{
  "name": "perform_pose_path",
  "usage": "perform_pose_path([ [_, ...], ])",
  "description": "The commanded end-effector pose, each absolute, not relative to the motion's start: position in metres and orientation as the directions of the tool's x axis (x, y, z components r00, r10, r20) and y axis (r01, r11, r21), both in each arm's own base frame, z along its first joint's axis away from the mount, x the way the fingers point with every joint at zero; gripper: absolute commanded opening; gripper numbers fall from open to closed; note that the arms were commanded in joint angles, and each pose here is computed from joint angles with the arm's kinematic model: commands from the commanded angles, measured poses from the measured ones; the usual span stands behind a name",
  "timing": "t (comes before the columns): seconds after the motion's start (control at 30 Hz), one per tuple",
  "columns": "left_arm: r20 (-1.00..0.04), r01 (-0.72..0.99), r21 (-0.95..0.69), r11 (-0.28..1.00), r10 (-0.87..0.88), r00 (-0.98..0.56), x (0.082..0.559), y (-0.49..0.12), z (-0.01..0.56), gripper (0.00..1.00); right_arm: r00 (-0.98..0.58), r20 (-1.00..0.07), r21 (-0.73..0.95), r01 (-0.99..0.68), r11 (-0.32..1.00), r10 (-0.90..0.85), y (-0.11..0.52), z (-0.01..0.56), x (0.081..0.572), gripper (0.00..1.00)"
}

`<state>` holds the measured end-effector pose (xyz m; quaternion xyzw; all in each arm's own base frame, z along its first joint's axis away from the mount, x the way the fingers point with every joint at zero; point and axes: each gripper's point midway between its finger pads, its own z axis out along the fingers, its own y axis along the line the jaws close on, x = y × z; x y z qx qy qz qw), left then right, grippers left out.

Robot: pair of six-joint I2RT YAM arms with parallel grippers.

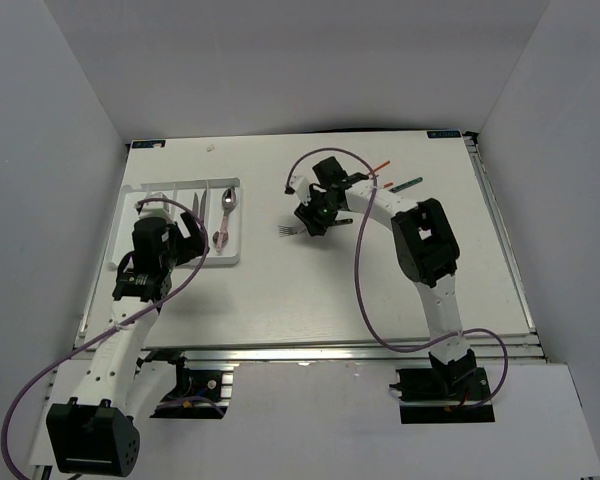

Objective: Sort the eating utensils into containers

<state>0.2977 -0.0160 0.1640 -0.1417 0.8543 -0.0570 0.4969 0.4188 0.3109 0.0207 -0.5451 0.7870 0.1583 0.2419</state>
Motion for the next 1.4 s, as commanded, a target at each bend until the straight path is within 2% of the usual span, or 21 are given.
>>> perform_pose_path([
  [0.0,-0.848,-0.151,-0.252,0.956,-0.293,-0.442,0.303,-0.021,0.177,0.98,-0.348,-0.499,0.031,-0.922,0.385,-0.793,0.292,-0.003,0.396,0.55],
  [0.03,-0.848,-0.148,-0.253,0.956,-0.293,-0.441,0.303,-0.021,0.177,0.98,-0.348,-0.497,0.022,-0.921,0.39,-0.795,0.292,-0.007,0.393,0.51],
  [0.07,-0.848,-0.15,-0.254,0.955,-0.295,-0.44,0.303,-0.021,0.177,0.98,-0.361,-0.475,0.003,-0.913,0.409,-0.802,0.283,-0.013,0.385,0.36],
  [0.17,-0.848,-0.148,-0.265,0.953,-0.303,-0.434,0.302,-0.022,0.179,0.98,-0.334,-0.487,-0.064,-0.908,0.415,-0.807,0.285,-0.014,0.374,0.14],
  [0.3,-0.835,-0.103,-0.333,0.937,-0.344,-0.43,0.303,-0.036,0.183,0.98,-0.31,-0.583,-0.096,-0.892,0.442,-0.751,0.314,0.012,0.365,0.0],
  [0.4,-0.79,-0.02,-0.47,0.882,-0.431,-0.436,0.304,-0.062,0.185,0.98,-0.411,-0.651,-0.011,-0.836,0.549,-0.638,0.331,0.038,0.364,0.0],
  [0.47,-0.735,0.104,-0.592,0.799,-0.483,-0.476,0.299,-0.095,0.192,0.98,-0.434,-0.737,0.04,-0.793,0.608,-0.518,0.342,0.079,0.369,0.0],
  [0.5,-0.686,0.138,-0.68,0.72,-0.558,-0.466,0.3,-0.108,0.198,0.98,-0.477,-0.742,0.088,-0.765,0.638,-0.47,0.34,0.079,0.361,0.0],
  [0.53,-0.663,0.201,-0.721,0.663,-0.575,-0.48,0.297,-0.123,0.208,0.98,-0.518,-0.777,0.178,-0.725,0.666,-0.357,0.346,0.108,0.354,0.0],
  [0.63,-0.634,0.287,-0.766,0.575,-0.602,-0.485,0.29,-0.156,0.227,0.98,-0.592,-0.782,0.373,-0.694,0.615,-0.194,0.362,0.144,0.329,0.0],
  [0.77,-0.649,0.275,-0.748,0.604,-0.581,-0.491,0.298,-0.179,0.228,0.98,-0.64,-0.762,0.541,-0.713,0.447,-0.098,0.384,0.183,0.285,0.0],
  [0.83,-0.641,0.271,-0.752,0.601,-0.571,-0.513,0.303,-0.188,0.223,0.98,-0.616,-0.786,0.563,-0.745,0.358,-0.047,0.391,0.209,0.272,0.0],
  [1.0,-0.64,0.273,-0.756,0.595,-0.582,-0.501,0.316,-0.193,0.234,0.92,-0.602,-0.796,0.552,-0.761,0.342,-0.055,0.398,0.222,0.251,0.0],
  [1.07,-0.641,0.26,-0.752,0.606,-0.581,-0.502,0.322,-0.194,0.234,0.84,-0.586,-0.808,0.544,-0.779,0.311,-0.055,0.4,0.23,0.245,0.0],
  [1.13,-0.639,0.227,-0.746,0.626,-0.574,-0.512,0.327,-0.193,0.226,0.67,-0.581,-0.811,0.541,-0.789,0.291,-0.066,0.403,0.232,0.237,0.0],
  [1.2,-0.64,0.225,-0.744,0.629,-0.577,-0.508,0.33,-0.193,0.227,0.57,-0.57,-0.818,0.532,-0.801,0.275,-0.076,0.408,0.235,0.231,0.0],
  [1.23,-0.64,0.225,-0.745,0.628,-0.577,-0.508,0.331,-0.193,0.227,0.46,-0.573,-0.816,0.534,-0.799,0.278,-0.078,0.408,0.234,0.23,0.0],
  [1.27,-0.64,0.222,-0.742,0.633,-0.57,-0.515,0.333,-0.194,0.228,0.17,-0.573,-0.816,0.533,-0.796,0.286,-0.077,0.408,0.233,0.231,0.0],
  [1.3,-0.642,0.217,-0.738,0.639,-0.564,-0.52,0.334,-0.195,0.227,0.03,-0.577,-0.813,0.536,-0.791,0.295,-0.072,0.408,0.232,0.232,0.0],
  [1.33,-0.645,0.204,-0.731,0.651,-0.562,-0.518,0.336,-0.193,0.227,0.0,-0.58,-0.812,0.538,-0.785,0.308,-0.059,0.408,0.233,0.234,0.0],
  [1.37,-0.65,0.178,-0.711,0.68,-0.54,-0.535,0.336,-0.189,0.218,0.0,-0.582,-0.812,0.54,-0.781,0.313,-0.051,0.408,0.234,0.235,0.09],
])
